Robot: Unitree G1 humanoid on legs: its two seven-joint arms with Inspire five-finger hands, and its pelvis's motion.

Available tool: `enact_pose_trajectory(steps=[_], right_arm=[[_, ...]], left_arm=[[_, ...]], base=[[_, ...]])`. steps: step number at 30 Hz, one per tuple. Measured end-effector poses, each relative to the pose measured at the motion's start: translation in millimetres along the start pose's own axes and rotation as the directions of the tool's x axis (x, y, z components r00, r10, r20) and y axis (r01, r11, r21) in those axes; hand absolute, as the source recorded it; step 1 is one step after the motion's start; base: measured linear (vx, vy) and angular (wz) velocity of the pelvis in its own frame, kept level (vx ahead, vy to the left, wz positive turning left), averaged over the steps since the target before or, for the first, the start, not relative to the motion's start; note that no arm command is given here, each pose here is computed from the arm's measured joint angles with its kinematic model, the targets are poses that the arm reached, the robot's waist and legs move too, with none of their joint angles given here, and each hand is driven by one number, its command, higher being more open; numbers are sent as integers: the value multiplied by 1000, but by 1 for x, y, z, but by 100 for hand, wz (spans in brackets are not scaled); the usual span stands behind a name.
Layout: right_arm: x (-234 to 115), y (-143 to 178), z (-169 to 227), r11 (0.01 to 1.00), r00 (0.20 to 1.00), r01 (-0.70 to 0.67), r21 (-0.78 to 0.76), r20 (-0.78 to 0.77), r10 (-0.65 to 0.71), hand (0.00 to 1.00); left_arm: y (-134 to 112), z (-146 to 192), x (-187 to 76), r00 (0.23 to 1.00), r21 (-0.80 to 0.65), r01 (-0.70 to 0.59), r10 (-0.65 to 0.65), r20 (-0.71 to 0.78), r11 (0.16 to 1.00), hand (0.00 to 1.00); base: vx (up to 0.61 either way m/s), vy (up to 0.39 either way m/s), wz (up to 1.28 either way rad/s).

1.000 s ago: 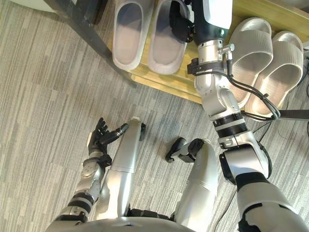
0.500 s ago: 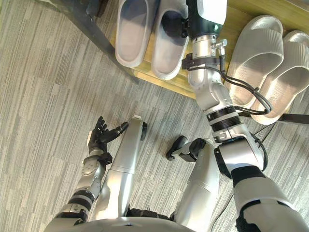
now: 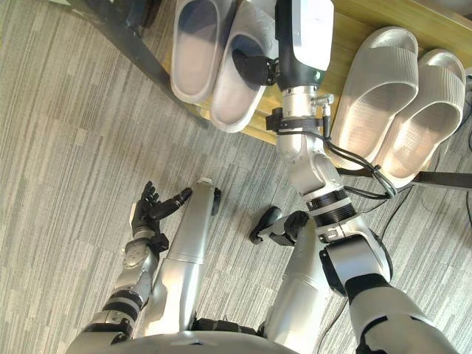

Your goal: Organize the slippers on the shoe rack

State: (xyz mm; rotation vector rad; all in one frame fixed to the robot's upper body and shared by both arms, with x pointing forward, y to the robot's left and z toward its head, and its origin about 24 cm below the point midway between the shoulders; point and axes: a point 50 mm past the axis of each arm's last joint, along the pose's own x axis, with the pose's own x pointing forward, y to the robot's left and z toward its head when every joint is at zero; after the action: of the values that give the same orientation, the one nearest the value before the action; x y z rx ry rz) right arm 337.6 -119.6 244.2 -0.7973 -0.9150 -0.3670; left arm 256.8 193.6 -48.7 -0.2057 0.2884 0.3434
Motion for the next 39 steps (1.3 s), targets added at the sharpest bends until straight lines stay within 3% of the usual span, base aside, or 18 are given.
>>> enact_pose_trajectory(steps=[10,16,22,27,33,39], right_arm=[[-28,-8,0,992,992,88,93,-95,-79,100],[-59,-7,20,926,974,179,332,-196,-117,100],[-102,12,27,786,925,222,578,-380,18,100],[-121,26,29,680,890,213,701,-427,162,100],[-126,34,25,588,872,226,777,-431,234,100],[-120,40,24,436,870,255,863,-402,287,100]], left_arm=[[4,-1,0,1000,-4,-27,27,-13,1000,100],[6,-2,0,999,-5,-44,43,-23,999,100],[12,-4,1,997,1,-73,73,-31,997,100],[13,-6,1,996,6,-80,80,-49,997,100],[13,-7,1,995,8,-84,84,-53,996,100],[16,-9,2,993,1,-97,96,-68,995,100]], base=[[22,-1,-5],[27,-1,-1],[8,8,-5],[37,0,2],[6,0,0],[0,0,0]])
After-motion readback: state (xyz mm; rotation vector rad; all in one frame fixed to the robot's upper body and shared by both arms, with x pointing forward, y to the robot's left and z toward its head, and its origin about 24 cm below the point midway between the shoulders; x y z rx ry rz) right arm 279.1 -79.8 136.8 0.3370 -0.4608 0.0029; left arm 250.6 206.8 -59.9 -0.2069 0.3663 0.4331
